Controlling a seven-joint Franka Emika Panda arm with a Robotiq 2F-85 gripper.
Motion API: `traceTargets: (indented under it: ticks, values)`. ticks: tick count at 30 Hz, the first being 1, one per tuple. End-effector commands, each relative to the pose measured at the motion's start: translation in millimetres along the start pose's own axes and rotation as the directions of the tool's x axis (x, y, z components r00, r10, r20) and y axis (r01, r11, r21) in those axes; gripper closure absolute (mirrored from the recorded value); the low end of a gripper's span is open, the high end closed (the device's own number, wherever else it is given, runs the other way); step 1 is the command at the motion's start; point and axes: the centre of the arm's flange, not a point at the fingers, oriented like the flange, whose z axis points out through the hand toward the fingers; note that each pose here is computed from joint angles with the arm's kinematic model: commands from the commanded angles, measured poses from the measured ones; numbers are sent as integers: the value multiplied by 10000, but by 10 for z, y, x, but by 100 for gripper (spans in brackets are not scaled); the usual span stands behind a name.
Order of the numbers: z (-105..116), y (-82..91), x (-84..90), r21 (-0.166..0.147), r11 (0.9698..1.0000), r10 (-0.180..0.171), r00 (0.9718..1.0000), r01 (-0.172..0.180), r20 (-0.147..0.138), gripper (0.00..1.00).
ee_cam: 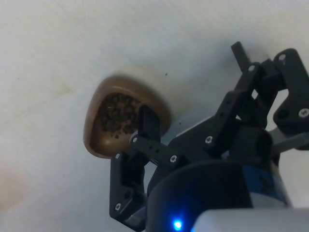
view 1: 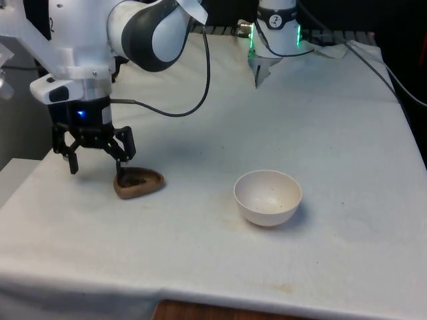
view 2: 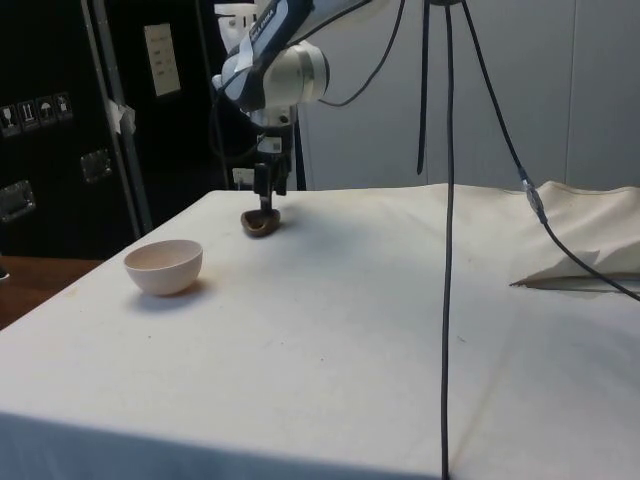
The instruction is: Pour the coffee beans from the cup into the bowl.
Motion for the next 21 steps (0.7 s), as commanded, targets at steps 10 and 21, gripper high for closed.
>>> traceTargets:
  ticks: [10, 21]
  values:
    - [-3, 29, -53, -194, 9998, -32, 10000, 33, 44, 0]
    - [9, 13, -119, -185, 9998, -18, 9999, 20, 118, 0]
